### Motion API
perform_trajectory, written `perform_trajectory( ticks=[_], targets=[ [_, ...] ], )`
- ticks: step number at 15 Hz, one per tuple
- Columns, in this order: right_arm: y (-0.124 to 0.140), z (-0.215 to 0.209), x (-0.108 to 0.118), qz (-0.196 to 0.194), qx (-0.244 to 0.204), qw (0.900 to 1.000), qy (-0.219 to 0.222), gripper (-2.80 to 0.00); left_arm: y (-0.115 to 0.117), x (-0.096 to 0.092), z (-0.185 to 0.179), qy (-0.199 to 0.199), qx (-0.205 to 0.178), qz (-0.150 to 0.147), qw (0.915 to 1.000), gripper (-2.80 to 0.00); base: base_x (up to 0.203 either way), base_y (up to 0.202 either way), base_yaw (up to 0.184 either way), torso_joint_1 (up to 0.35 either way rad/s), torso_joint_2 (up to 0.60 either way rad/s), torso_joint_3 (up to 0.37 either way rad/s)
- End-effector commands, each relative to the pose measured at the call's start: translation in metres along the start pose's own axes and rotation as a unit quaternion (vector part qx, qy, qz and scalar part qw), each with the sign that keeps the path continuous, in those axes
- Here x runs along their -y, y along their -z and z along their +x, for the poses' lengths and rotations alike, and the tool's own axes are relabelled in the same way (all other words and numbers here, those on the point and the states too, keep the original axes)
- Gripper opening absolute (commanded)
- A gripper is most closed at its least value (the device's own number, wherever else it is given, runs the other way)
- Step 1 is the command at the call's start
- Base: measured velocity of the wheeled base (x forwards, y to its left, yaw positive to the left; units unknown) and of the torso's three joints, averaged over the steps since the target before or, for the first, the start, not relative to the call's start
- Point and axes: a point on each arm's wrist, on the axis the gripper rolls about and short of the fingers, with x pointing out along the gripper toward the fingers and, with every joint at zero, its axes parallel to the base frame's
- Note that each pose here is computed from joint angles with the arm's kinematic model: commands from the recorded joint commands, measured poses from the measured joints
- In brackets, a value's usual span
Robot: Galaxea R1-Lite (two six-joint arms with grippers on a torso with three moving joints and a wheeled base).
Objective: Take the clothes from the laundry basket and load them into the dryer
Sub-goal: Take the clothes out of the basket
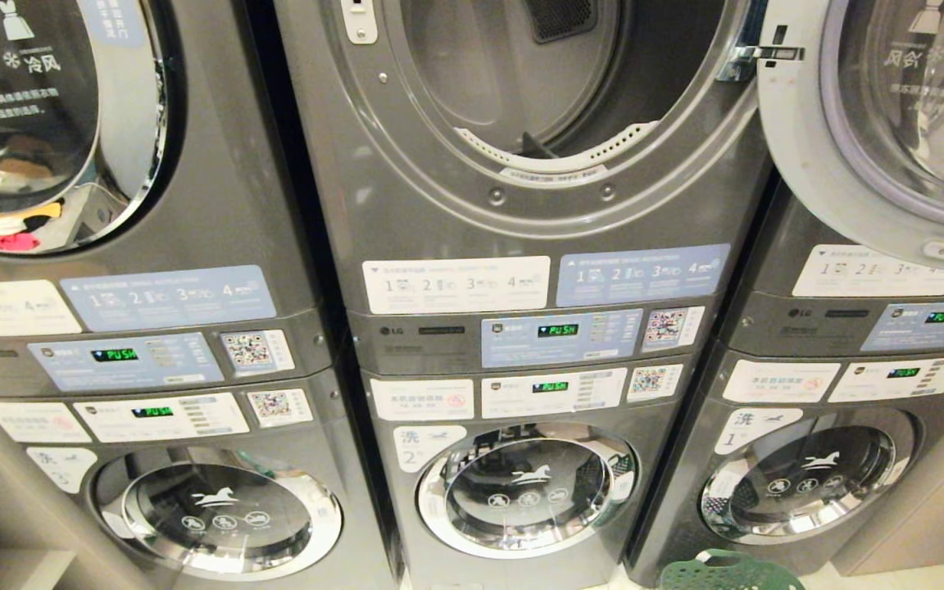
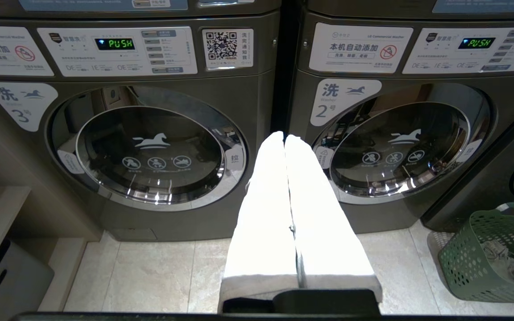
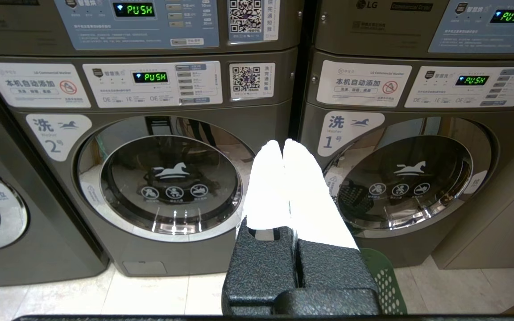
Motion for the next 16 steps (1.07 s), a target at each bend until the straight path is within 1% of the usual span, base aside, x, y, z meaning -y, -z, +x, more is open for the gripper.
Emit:
perform_trajectory(
  ticks=[1, 4, 5, 14, 15, 16],
  targets=[
    [0.0000, 0.0000, 0.0000, 0.000, 0.000, 1.000, 0.000, -2.80, 0.0001, 0.0000, -0.0001, -0.001, -0.001, 0.000, 1.0000, -2.80, 0.000, 0.000, 0.000, 0.000, 0.00, 0.000],
    [0.0004, 0.0001, 0.0000, -0.001, -0.001, 1.000, -0.001, -2.80, 0.0002, 0.0000, -0.0001, -0.001, -0.001, 0.000, 1.0000, -2.80, 0.000, 0.000, 0.000, 0.000, 0.00, 0.000],
    [0.0004, 0.0001, 0.0000, 0.000, -0.001, 1.000, -0.001, -2.80, 0.0002, 0.0000, -0.0001, -0.001, -0.001, 0.000, 1.0000, -2.80, 0.106, 0.000, -0.004, -0.016, 0.00, 0.001],
    [0.0004, 0.0001, 0.0000, 0.001, -0.001, 1.000, 0.001, -2.80, 0.0001, 0.0000, -0.0001, -0.001, 0.000, 0.000, 1.0000, -2.80, 0.193, 0.000, 0.000, 0.005, 0.00, 0.001],
    [0.0001, 0.0000, 0.0000, 0.000, 0.000, 1.000, 0.000, -2.80, 0.0002, 0.0000, -0.0001, -0.001, -0.001, 0.000, 1.0000, -2.80, 0.137, 0.000, -0.001, 0.004, 0.01, 0.002],
    [0.0004, 0.0001, 0.0000, 0.000, -0.001, 1.000, 0.000, -2.80, 0.0000, 0.0000, -0.0001, -0.001, 0.000, 0.000, 1.0000, -2.80, 0.000, 0.000, 0.000, 0.021, 0.03, 0.003]
  ],
)
